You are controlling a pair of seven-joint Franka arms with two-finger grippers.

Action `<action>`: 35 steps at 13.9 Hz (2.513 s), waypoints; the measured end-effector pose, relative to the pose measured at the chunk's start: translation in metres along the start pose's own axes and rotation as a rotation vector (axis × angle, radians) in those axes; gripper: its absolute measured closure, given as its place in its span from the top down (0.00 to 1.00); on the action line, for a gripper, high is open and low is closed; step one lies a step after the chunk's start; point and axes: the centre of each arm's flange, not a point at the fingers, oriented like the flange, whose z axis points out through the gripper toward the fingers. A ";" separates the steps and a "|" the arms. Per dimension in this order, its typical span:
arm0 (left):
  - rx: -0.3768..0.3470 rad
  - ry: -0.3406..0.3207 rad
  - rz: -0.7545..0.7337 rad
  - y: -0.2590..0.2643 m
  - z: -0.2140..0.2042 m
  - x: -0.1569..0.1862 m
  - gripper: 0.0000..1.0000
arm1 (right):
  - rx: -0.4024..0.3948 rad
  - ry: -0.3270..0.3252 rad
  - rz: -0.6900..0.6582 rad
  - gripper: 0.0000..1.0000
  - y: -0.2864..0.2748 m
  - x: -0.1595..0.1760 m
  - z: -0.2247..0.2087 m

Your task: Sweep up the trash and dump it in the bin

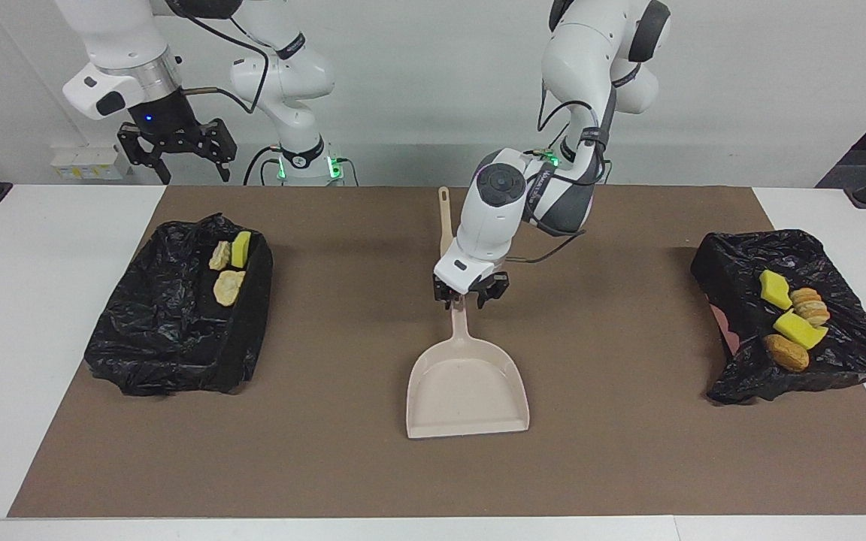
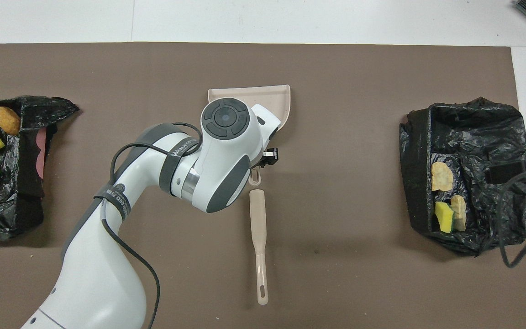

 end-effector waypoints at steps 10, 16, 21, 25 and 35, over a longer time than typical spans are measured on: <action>0.003 0.001 -0.023 -0.211 -0.066 0.086 1.00 | 0.001 -0.019 0.000 1.00 0.000 -0.002 0.002; 0.000 -0.011 0.141 -0.324 -0.130 0.078 1.00 | -0.001 -0.014 0.013 1.00 0.005 -0.003 -0.001; 0.018 0.043 0.171 -0.325 -0.185 0.047 1.00 | -0.002 -0.014 0.008 1.00 0.003 -0.002 -0.001; 0.076 0.020 0.207 -0.319 -0.215 0.016 1.00 | -0.002 -0.014 0.008 1.00 0.003 -0.002 -0.001; 0.082 -0.044 0.209 -0.322 -0.213 -0.013 1.00 | -0.003 -0.014 0.003 1.00 0.000 -0.002 -0.001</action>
